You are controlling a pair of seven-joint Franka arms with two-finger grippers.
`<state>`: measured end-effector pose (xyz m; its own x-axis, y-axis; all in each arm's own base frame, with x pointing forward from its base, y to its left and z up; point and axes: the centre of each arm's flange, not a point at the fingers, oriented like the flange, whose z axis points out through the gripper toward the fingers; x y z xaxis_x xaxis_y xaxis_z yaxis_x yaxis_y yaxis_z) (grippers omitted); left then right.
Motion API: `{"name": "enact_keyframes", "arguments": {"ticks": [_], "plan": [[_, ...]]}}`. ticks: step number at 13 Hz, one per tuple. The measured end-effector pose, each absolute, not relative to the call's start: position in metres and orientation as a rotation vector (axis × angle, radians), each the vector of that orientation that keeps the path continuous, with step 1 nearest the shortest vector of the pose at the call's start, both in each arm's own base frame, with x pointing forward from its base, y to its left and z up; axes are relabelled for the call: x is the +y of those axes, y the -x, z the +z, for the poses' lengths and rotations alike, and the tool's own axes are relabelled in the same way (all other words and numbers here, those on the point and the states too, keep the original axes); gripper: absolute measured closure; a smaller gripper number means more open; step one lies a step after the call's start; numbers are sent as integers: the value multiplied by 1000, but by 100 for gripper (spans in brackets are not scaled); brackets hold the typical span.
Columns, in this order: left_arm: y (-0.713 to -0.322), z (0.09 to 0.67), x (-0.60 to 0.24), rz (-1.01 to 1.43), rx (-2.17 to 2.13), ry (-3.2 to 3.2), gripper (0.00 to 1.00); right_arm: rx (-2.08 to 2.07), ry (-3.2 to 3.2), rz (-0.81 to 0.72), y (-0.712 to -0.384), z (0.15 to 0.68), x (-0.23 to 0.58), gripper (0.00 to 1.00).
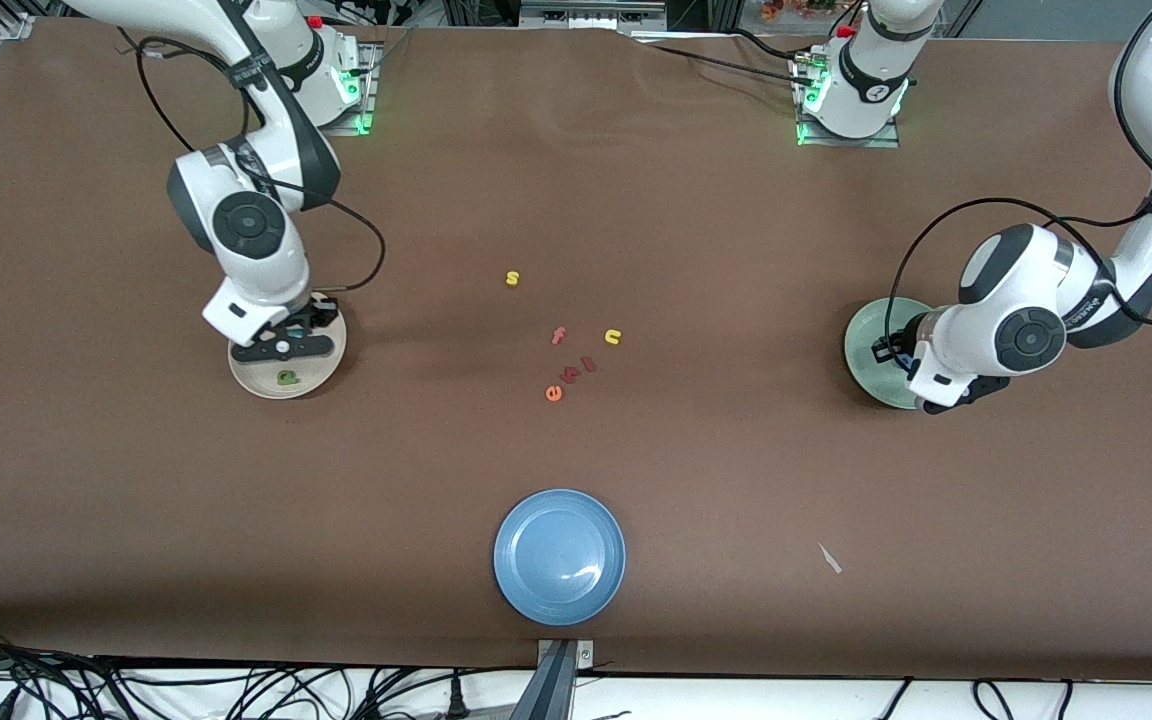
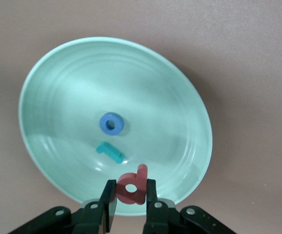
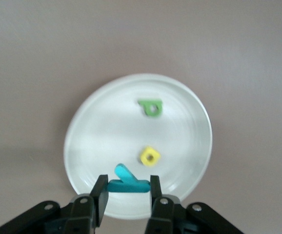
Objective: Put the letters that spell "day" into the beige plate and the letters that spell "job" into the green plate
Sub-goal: 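Drop the Y on the white plate while the left gripper drops the pink D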
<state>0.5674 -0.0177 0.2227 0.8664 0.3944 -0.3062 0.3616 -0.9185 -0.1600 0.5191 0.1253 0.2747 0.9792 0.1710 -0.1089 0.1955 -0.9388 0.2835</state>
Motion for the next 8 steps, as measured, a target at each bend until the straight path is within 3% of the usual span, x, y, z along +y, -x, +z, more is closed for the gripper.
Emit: {"name": "enact_keyframes", "arguments": {"ticks": [1, 2, 3, 6, 8], "plan": [[-569, 220, -20, 501, -599, 2961, 74, 261, -2828, -147, -510, 271, 121, 57], [-571, 218, -23, 488, -600, 2981, 74, 259, -2829, -165, -504, 267, 121, 44], [-571, 214, -23, 487, -603, 2987, 68, 248, -2838, -176, -502, 266, 122, 36], [-576, 216, -21, 469, -592, 3000, 35, 222, -2857, -179, -502, 268, 122, 4], [-592, 236, -17, 449, -567, 2996, 15, 197, -2861, -169, -510, 281, 123, 1]]}}
